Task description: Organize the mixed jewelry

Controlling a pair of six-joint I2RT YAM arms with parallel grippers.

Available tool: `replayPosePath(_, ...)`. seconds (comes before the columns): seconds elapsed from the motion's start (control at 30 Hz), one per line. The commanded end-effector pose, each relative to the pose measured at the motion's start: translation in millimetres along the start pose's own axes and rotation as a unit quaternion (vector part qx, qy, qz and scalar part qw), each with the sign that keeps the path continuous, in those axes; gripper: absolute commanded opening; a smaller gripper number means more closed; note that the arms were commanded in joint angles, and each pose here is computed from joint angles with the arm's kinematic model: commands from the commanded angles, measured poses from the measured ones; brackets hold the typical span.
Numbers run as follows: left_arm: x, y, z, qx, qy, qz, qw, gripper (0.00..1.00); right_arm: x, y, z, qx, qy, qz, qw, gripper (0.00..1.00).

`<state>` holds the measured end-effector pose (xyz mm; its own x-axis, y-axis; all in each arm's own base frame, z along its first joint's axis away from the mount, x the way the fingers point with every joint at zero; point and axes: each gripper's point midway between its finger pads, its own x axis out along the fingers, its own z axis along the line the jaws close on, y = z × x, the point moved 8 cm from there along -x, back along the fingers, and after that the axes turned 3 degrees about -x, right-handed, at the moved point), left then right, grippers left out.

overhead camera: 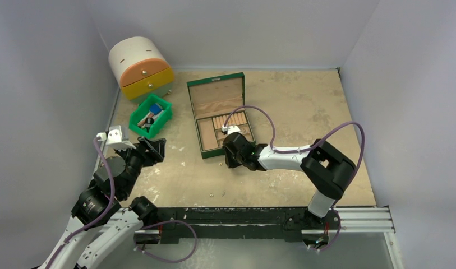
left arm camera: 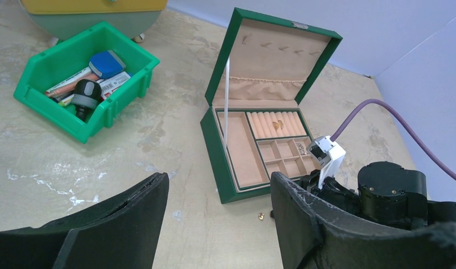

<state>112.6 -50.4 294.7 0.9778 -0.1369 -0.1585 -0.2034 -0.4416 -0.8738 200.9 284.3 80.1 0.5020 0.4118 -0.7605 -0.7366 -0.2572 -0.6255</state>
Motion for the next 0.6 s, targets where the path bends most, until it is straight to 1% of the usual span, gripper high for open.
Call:
replayPosePath(0.0,2.4,-4.4,-3.9,-0.012,0.004,-0.011,1.0,0.66,0.9,-14.2,7.8,-0.006,-0.005,-0.024,1.0,0.19)
replayPosePath(0.23,3.0,-4.4,-4.1,-0.012,0.003,-0.011,1.0,0.66,2.3,-15.8,9.3,-0.01,-0.002,-0.026,1.0,0.13)
replayPosePath(0.37,3.3,-4.3,-4.1,-0.012,0.002,-0.01,1.0,0.66,1.6,-17.7,10.2,-0.012,0.001,-0.027,1.0,0.0)
replayPosePath(0.57,3.9,-4.2,-4.3,-0.011,0.002,-0.01,1.0,0.66,-4.8,-21.3,11.1,-0.011,0.003,-0.036,0.999,0.0)
